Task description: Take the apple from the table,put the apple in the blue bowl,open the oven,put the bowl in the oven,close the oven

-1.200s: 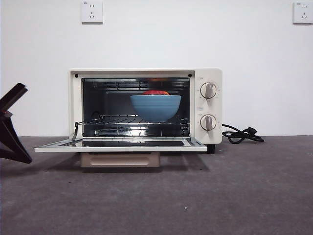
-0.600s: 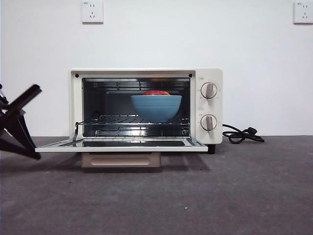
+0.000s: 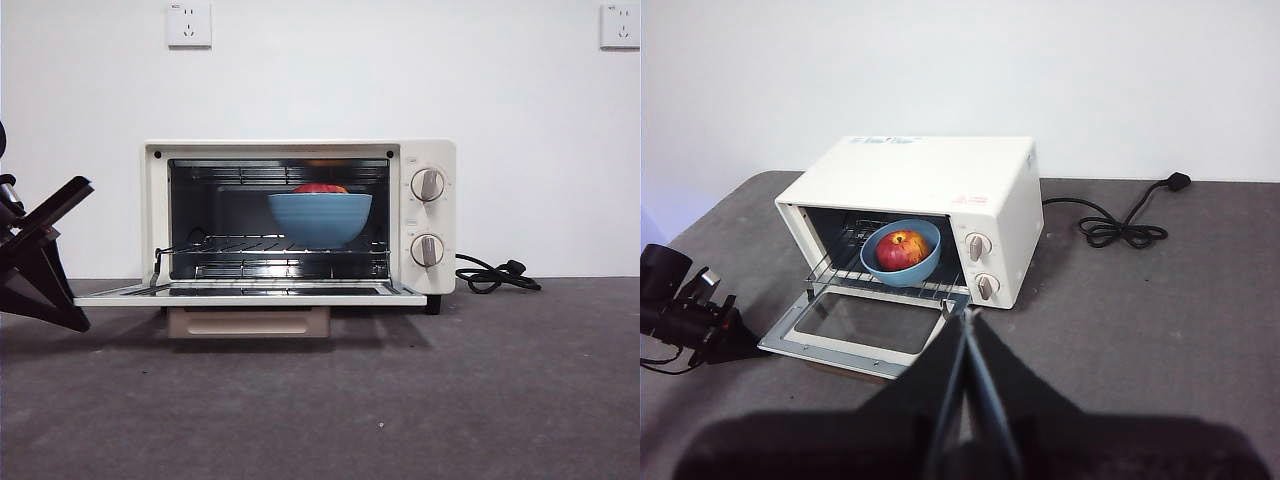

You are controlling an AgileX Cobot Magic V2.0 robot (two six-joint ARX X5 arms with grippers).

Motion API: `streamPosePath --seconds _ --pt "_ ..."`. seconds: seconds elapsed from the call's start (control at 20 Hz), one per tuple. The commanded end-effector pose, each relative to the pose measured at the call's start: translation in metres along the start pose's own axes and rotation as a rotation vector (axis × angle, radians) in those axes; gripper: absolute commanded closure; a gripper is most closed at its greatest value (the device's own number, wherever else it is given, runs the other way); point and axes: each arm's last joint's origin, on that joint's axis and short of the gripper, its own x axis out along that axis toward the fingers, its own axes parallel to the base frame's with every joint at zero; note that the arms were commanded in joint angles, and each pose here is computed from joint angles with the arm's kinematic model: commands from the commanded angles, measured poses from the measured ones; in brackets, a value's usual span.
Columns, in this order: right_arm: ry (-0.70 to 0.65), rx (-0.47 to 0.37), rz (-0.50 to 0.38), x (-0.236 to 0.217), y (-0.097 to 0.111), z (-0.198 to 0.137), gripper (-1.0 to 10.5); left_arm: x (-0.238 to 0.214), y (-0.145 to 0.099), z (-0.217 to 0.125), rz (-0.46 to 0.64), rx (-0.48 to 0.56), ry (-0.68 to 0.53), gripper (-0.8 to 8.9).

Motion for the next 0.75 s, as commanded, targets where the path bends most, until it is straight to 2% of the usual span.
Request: streamPosePath --seconds 0.05,0.25,0.75 --pt "0.02 -0.004 -0.008 0.0 -0.001 -0.003 9.6 0.005 -0.005 0.0 -0.058 0.032 0.016 8.2" --pt "0.02 -0.004 -0.008 0.0 -0.001 -0.003 9.6 0.004 -0.01 0.003 -0.134 0.022 0.026 8.2" --pt "0.02 -0.004 -0.008 0.0 -0.001 -0.003 9.6 -0.012 -0.04 0.03 -0.207 0.071 -0.039 8.2"
